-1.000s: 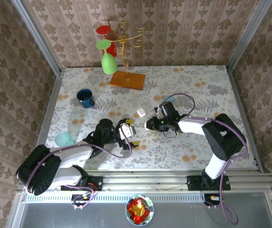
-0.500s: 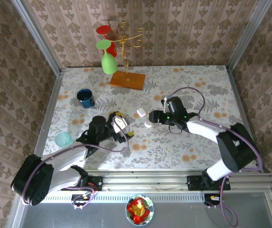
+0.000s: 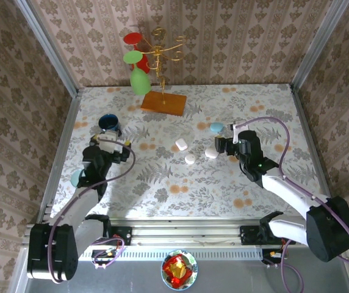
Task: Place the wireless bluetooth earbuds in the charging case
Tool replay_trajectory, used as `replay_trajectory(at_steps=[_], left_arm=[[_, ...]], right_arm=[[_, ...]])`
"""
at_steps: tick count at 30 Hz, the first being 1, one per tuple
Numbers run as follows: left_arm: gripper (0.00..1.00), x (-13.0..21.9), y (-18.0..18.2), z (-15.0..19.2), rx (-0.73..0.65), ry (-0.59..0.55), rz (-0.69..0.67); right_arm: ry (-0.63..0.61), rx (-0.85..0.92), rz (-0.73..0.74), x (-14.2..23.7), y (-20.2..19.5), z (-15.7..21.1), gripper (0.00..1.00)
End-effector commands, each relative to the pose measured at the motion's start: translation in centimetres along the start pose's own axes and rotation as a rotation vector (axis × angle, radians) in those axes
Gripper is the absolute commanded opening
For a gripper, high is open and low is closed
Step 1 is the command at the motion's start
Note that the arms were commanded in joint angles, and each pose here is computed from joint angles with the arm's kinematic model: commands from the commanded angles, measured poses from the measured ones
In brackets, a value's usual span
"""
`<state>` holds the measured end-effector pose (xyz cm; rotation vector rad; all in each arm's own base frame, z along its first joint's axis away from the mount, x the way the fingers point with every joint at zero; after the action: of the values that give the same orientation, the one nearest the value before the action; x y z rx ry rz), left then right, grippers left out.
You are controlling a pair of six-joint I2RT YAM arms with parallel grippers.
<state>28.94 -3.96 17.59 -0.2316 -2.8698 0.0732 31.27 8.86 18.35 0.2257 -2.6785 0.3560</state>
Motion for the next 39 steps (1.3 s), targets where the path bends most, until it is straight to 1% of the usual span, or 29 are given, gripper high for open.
replay_trajectory(at_steps=[1,3,9,12,15,17,20,22,24,25,27,30,34,39], left_arm=[[1.0,-0.4,2.1,0.4,0.088,-0.047,-0.087],[1.0,-1.0,3.1,0.9,0.106,-0.062,-0.116],[1.0,-3.6,4.8,1.8,0.126,-0.064,-0.165],[1.0,-5.2,5.1,2.8,0.132,-0.011,-0.167],[1.0,-5.9,5.4,4.1,0.142,-0.003,-0.183],[1.0,-6.1,5.6,4.5,0.142,-0.004,-0.194],[1.0,-6.4,5.8,4.4,0.152,0.011,-0.206],[1.0,-6.6,5.8,4.5,0.159,0.036,-0.208],[1.0,-6.7,5.8,4.4,0.151,0.034,-0.203],[1.0,-6.7,5.8,4.4,0.15,0.034,-0.201],[1.0,-6.7,5.8,4.4,0.148,0.038,-0.204],[1.0,-6.7,5.7,4.4,0.139,0.036,-0.208],[1.0,-7.2,5.0,4.4,0.116,0.063,-0.158],[1.0,-7.2,4.7,4.4,0.105,0.064,-0.147]], right_arm=[[-0.053,0.066,0.153,0.2,-2.4,0.0,0.95],[-0.043,0.064,0.171,0.0,-3.0,0.7,1.0],[-0.09,0.058,0.211,-0.1,-4.8,2.3,1.0],[-0.104,0.013,0.211,-0.6,-5.9,3.9,1.0],[-0.132,-0.035,0.206,-1.6,-6.9,5.0,1.0],[-0.125,-0.031,0.211,-2.1,-7.3,4.9,1.0],[-0.132,-0.043,0.201,-3.0,-7.9,5.2,1.0],[-0.115,-0.052,0.169,-4.0,-7.7,6.3,1.0],[-0.109,-0.04,0.135,-4.8,-7.1,7.1,1.0],[-0.13,-0.031,0.123,-5.0,-7.0,7.0,1.0],[-0.093,-0.031,0.112,-5.3,-7.1,6.8,1.0],[-0.058,-0.058,0.142,-5.7,-7.7,6.9,1.0],[-0.054,-0.068,0.152,-5.7,-8.0,7.0,1.0],[-0.053,-0.068,0.152,-5.7,-7.9,7.0,1.0]])
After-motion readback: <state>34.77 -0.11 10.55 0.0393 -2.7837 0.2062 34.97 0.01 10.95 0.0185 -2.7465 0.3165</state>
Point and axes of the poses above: each hand's point on the last joint's axis, 136 mm out from that joint toward the fingers, its own x axis back along the fingers, its own y axis along the line the jaws close on, z = x × y, the point moved 5 cm from there along x, back along the fingers, and after that the axes turned 14 degrees about x, right-handed, at the moved point
